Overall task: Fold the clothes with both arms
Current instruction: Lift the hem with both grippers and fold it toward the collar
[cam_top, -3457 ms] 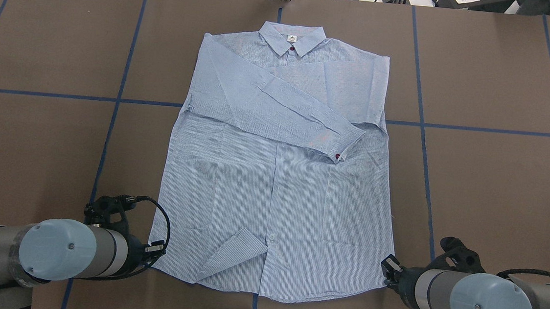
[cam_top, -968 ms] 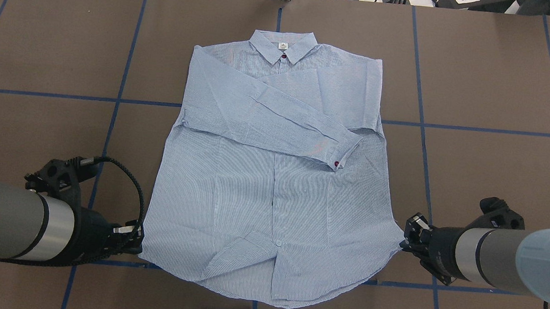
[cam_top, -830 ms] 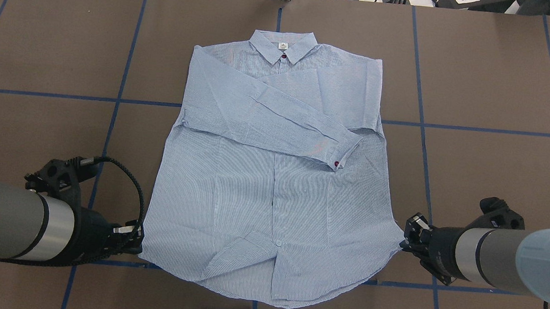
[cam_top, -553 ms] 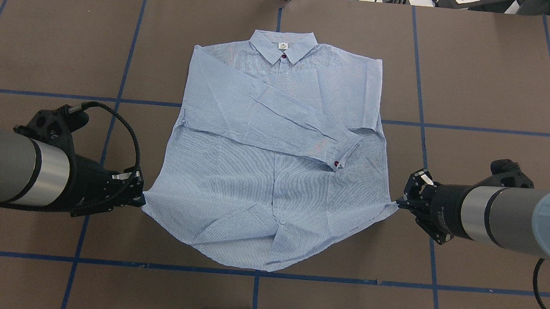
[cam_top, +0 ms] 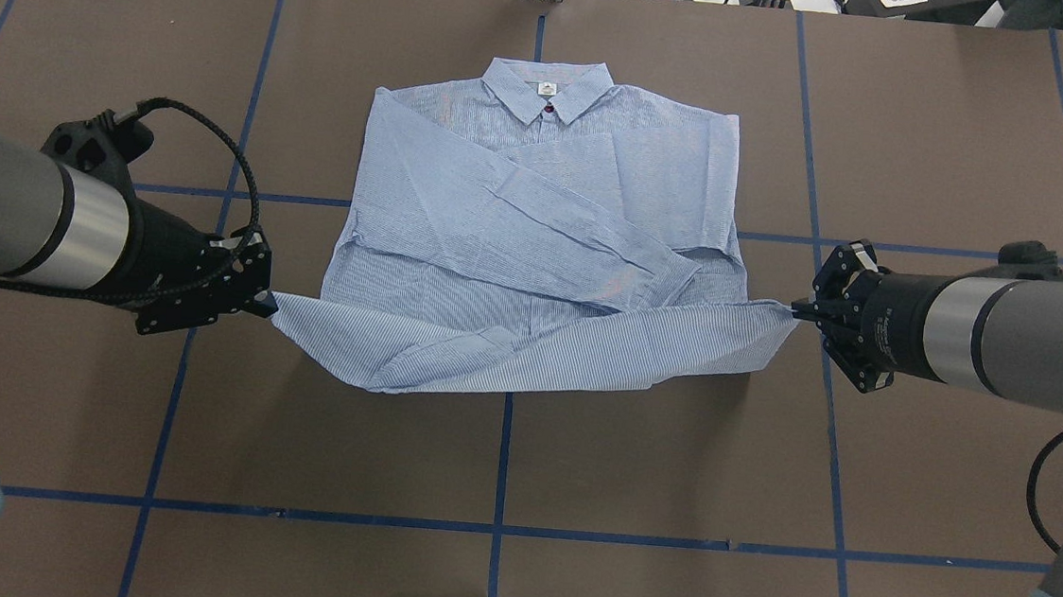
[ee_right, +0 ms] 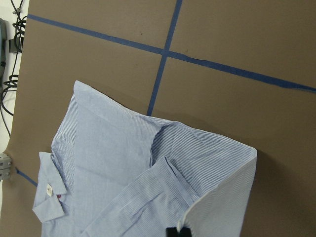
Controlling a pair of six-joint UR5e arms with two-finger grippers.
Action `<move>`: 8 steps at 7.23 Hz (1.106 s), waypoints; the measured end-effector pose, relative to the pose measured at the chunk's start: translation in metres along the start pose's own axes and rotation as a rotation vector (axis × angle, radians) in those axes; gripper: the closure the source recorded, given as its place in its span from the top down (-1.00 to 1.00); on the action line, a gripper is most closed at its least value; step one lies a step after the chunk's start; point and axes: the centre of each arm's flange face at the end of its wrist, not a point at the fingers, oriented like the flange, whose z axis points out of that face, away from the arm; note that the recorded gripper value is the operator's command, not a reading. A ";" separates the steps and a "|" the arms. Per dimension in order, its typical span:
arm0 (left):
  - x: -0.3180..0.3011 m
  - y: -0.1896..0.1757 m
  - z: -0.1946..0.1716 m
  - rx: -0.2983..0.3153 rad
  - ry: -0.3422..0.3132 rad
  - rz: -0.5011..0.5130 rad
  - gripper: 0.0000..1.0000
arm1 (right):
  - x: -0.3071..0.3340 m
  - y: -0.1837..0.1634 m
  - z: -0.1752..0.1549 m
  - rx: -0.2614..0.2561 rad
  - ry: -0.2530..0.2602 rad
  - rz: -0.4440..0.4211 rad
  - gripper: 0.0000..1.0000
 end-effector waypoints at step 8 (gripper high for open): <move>0.094 -0.172 0.096 0.147 0.032 -0.099 -1.00 | -0.142 -0.032 0.133 0.201 -0.026 0.013 -1.00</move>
